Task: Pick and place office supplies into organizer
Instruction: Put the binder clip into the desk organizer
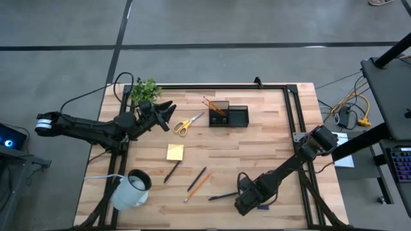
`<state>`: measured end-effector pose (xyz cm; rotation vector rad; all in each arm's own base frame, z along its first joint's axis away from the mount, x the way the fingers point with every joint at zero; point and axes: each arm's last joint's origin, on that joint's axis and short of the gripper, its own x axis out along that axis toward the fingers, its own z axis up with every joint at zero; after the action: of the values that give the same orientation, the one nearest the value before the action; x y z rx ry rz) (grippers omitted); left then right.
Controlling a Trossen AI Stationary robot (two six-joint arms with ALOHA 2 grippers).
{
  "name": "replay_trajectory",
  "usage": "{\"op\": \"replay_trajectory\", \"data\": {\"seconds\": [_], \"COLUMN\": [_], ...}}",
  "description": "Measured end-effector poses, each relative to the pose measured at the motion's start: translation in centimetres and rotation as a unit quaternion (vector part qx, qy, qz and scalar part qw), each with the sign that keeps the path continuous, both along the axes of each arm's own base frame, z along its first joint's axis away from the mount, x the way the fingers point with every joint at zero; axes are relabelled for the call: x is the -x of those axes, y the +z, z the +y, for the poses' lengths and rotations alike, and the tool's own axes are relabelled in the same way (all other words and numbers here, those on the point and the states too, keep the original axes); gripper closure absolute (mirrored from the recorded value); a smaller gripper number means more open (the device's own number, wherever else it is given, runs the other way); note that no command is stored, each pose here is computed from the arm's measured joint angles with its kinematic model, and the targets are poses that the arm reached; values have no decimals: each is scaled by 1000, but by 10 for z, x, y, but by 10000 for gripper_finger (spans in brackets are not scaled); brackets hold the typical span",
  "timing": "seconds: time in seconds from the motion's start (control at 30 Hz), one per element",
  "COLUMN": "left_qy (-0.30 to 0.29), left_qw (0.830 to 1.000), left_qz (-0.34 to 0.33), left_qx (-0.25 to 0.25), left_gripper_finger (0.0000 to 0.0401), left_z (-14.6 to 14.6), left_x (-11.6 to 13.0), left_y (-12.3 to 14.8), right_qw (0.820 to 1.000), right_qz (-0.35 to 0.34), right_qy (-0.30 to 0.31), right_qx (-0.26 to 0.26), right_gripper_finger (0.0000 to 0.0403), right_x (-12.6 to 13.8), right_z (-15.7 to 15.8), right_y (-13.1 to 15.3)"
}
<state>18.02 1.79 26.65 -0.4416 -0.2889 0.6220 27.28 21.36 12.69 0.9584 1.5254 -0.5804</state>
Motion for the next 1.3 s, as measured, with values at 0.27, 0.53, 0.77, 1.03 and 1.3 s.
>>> {"op": "replay_trajectory", "data": {"seconds": [0.27,0.53,0.77,1.03,1.3], "left_qy": [0,0,0,0,0], "left_qw": [1000,1000,1000,1000,1000], "left_qz": [0,0,0,0,0], "left_qx": [0,0,0,0,0], "left_gripper_finger": [244,244,244,244,244], "left_z": [0,0,0,0,0], "left_x": [0,0,0,0,0], "left_y": [0,0,0,0,0], "right_qw": [1000,1000,1000,999,998], "right_qz": [6,4,3,-16,-19], "right_qy": [2,24,24,46,53], "right_qx": [6,8,7,-2,-1], "right_gripper_finger": [327,378,382,384,384], "right_x": [3,4,3,-4,-6], "right_z": [-2,-3,-3,2,4], "right_y": [-3,-4,-3,5,9]}}
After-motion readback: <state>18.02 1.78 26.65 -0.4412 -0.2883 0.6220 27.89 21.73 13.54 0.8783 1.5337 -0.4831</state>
